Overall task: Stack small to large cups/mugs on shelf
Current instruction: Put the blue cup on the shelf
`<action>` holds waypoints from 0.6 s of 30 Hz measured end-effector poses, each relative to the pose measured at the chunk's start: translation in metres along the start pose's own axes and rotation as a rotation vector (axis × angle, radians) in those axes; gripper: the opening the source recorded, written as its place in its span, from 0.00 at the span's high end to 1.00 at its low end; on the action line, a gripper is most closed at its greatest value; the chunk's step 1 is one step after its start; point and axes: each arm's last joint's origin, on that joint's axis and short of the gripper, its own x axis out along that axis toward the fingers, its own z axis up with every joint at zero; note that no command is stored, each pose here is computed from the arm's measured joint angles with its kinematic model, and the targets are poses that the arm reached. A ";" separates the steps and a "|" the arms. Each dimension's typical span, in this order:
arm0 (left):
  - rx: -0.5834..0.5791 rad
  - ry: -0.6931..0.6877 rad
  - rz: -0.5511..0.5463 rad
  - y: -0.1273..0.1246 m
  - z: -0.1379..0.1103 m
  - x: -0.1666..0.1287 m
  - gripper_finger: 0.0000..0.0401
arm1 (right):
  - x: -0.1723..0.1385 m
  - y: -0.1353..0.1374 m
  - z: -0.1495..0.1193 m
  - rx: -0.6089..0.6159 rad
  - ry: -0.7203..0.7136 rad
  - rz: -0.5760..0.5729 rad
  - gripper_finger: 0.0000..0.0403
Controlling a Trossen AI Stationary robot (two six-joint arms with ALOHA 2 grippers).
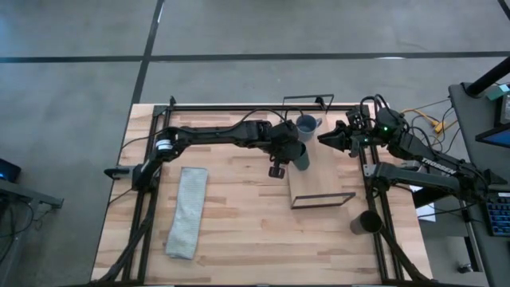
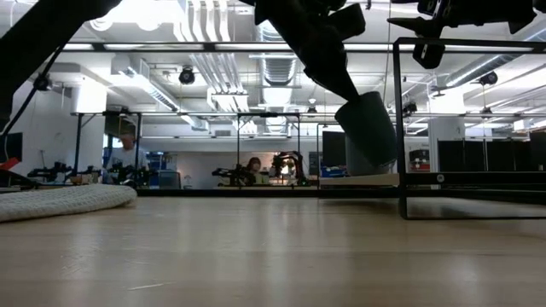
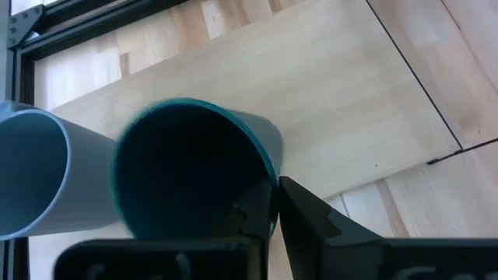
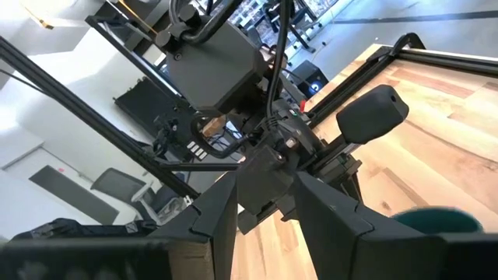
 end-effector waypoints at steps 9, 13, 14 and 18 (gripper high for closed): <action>0.002 -0.013 0.006 0.000 0.001 0.001 0.91 | 0.000 0.000 0.000 0.000 0.000 0.000 0.70; 0.005 -0.056 0.025 0.002 0.005 0.001 0.91 | 0.000 0.000 0.000 0.000 0.000 0.000 0.70; 0.006 -0.067 0.030 0.003 0.006 0.002 0.91 | 0.000 0.000 0.000 0.000 0.000 0.000 0.70; 0.008 -0.088 0.039 0.004 0.008 0.001 0.90 | 0.000 0.000 0.000 0.000 0.000 0.000 0.70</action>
